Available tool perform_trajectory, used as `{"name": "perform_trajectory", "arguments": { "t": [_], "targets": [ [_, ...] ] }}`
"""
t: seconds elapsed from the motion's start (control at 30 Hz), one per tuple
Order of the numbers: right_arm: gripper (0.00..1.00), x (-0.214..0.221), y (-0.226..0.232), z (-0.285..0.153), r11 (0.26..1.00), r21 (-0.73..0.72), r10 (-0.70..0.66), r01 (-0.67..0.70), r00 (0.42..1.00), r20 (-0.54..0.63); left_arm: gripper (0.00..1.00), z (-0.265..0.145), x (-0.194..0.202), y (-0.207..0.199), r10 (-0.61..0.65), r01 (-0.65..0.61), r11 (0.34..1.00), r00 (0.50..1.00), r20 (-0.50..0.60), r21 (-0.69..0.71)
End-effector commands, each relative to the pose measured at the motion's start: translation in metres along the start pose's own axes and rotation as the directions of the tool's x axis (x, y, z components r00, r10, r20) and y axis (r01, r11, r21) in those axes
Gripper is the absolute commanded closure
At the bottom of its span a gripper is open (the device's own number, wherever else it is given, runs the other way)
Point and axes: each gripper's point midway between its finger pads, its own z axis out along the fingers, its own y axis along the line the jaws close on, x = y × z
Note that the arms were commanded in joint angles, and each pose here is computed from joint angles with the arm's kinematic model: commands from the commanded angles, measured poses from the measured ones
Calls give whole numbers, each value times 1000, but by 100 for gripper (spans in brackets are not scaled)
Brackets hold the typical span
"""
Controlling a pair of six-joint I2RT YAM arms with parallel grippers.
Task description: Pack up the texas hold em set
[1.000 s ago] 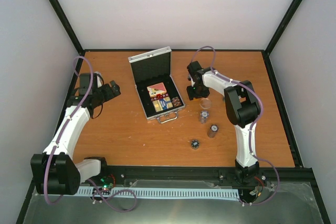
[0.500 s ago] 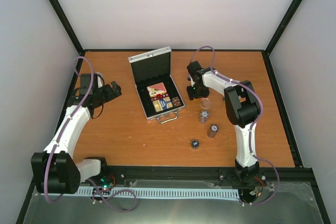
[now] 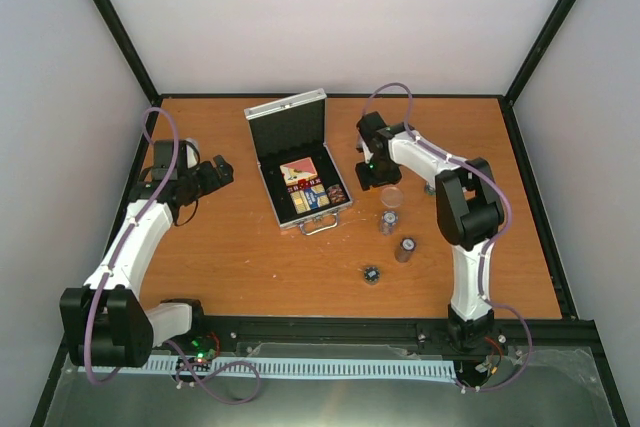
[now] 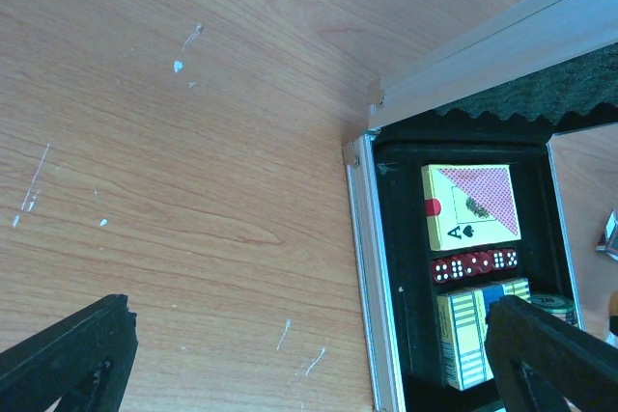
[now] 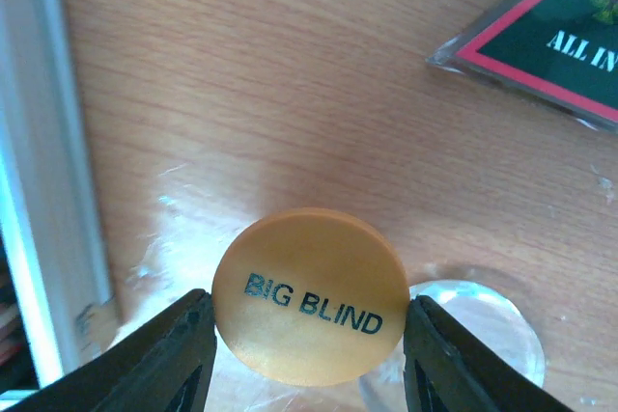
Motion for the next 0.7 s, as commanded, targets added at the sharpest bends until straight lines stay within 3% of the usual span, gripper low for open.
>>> {"name": "perform_trajectory", "arguments": {
  "t": [0.0,0.13,0.4,0.67],
  "targets": [
    [46,-11,25,-47,997,-54,-49,53,996,71,0,-2,-3,-2,11,-11,1000,1000,7,11],
    [46,-14,64,-62,983,-147,-97,112,989,109,0,-3,0,-1,8,-8,1000,1000,5,10],
    [46,-24,139,-51,945,-212,-225,248,966,129,0,-6,4,0,10,-10,1000,1000,-3,9],
    [45,-18,167,-30,929,-192,-302,317,948,102,0,-11,5,-1,17,-17,1000,1000,-6,9]
  ]
}}
